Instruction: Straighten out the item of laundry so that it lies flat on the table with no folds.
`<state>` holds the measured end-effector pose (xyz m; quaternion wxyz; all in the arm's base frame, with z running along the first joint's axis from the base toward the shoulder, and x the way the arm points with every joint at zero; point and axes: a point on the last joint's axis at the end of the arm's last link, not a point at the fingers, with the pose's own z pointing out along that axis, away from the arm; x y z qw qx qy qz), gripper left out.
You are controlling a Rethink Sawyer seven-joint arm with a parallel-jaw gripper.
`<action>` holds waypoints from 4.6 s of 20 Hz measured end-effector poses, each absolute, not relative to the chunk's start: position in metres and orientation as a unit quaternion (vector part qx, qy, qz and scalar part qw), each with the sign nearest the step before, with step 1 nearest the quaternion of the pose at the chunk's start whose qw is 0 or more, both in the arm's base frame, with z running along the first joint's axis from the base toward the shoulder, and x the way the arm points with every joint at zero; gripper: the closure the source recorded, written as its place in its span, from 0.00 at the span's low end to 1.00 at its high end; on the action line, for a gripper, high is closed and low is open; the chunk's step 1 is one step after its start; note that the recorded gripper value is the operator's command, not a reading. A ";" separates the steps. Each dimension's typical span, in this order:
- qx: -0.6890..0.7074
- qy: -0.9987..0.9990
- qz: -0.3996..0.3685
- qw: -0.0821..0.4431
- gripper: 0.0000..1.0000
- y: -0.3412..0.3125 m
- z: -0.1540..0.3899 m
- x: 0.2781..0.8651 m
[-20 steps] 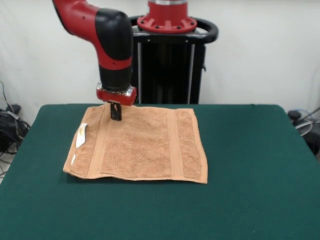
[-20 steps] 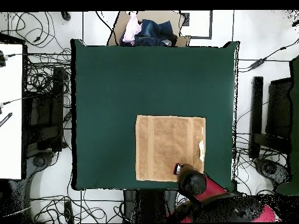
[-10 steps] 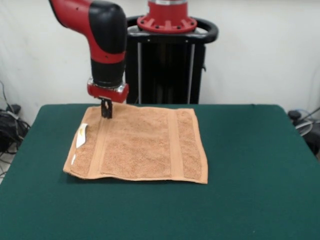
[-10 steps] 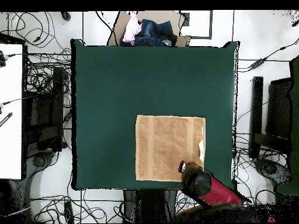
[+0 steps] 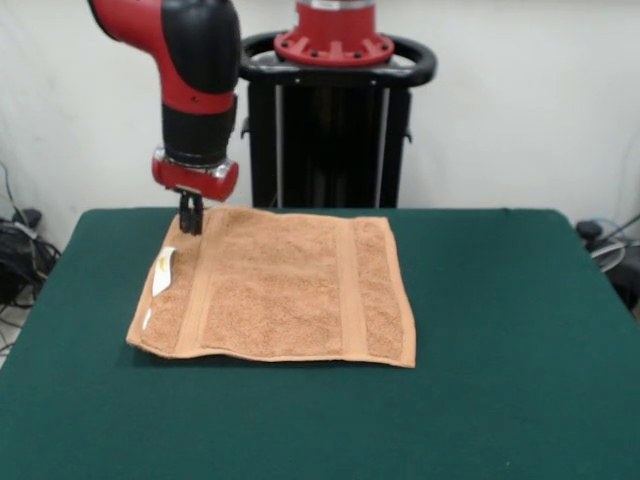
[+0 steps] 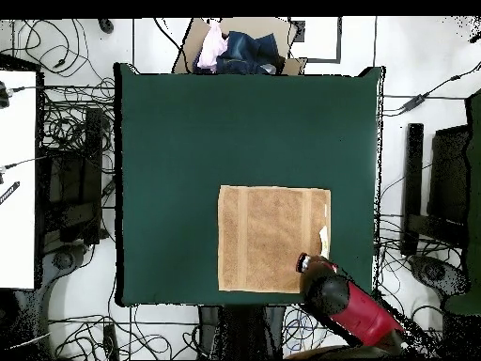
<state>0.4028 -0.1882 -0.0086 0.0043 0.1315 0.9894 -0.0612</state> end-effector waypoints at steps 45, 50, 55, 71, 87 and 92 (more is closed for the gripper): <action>0.214 0.976 -0.013 -0.034 1.00 -0.264 0.023 0.466; 0.225 0.974 -0.010 -0.034 1.00 -0.283 0.028 0.469; 0.241 0.970 -0.011 -0.026 1.00 -0.333 0.028 0.460; 0.233 0.972 -0.012 -0.035 1.00 -0.385 0.023 0.459; 0.189 0.982 -0.003 -0.011 1.00 -0.318 0.038 0.554; 0.197 0.980 0.008 0.005 1.00 -0.301 0.044 0.582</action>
